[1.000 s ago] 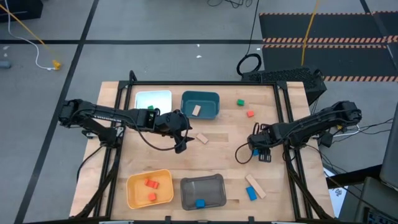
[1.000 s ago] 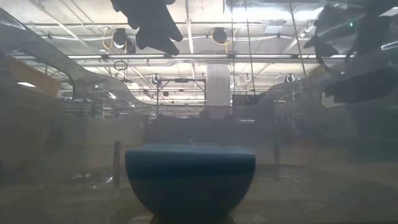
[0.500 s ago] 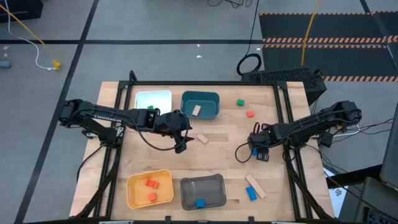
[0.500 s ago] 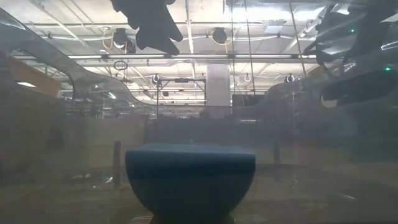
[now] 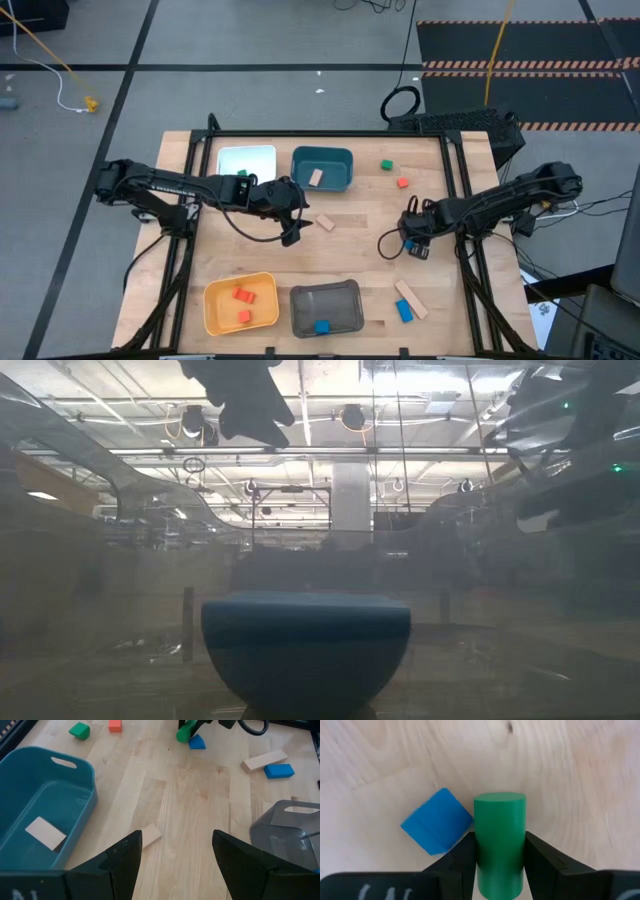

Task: Sort & place blocks by color
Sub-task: Put the bottom green block into the white bin

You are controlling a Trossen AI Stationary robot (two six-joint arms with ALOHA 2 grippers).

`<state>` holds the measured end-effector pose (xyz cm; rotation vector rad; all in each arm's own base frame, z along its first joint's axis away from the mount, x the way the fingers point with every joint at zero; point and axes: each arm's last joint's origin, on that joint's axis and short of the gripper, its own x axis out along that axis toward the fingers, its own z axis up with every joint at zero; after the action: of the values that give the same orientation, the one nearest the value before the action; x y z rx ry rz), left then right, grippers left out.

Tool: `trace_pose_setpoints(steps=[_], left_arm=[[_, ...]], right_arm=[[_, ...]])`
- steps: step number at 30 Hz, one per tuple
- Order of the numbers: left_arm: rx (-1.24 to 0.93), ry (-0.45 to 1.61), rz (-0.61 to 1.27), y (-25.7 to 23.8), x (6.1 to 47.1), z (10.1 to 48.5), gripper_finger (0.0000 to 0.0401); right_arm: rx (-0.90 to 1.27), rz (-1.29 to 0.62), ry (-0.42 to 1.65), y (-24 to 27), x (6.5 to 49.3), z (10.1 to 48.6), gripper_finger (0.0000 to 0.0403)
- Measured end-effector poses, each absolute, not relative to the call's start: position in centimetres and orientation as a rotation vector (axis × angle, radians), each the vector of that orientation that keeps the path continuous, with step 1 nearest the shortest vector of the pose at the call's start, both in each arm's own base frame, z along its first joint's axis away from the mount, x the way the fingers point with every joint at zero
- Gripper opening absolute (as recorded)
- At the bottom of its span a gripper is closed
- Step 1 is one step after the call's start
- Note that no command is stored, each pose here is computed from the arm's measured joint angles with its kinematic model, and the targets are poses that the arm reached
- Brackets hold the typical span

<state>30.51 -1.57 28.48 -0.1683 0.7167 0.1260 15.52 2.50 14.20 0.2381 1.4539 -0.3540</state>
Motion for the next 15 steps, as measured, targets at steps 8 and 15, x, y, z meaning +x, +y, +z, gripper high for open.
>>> trace_pose_setpoints(steps=[8,15], left_arm=[[-0.150,0.685,0.115,-1.6,31.0,28.5,0.0244],[-0.094,0.600,0.081,-1.9,32.7,28.0,0.0244]], right_arm=[[0.264,-0.380,1.185,2.4,16.7,15.6,0.0114],[0.269,-0.323,0.705,2.6,19.4,19.0,0.0114]])
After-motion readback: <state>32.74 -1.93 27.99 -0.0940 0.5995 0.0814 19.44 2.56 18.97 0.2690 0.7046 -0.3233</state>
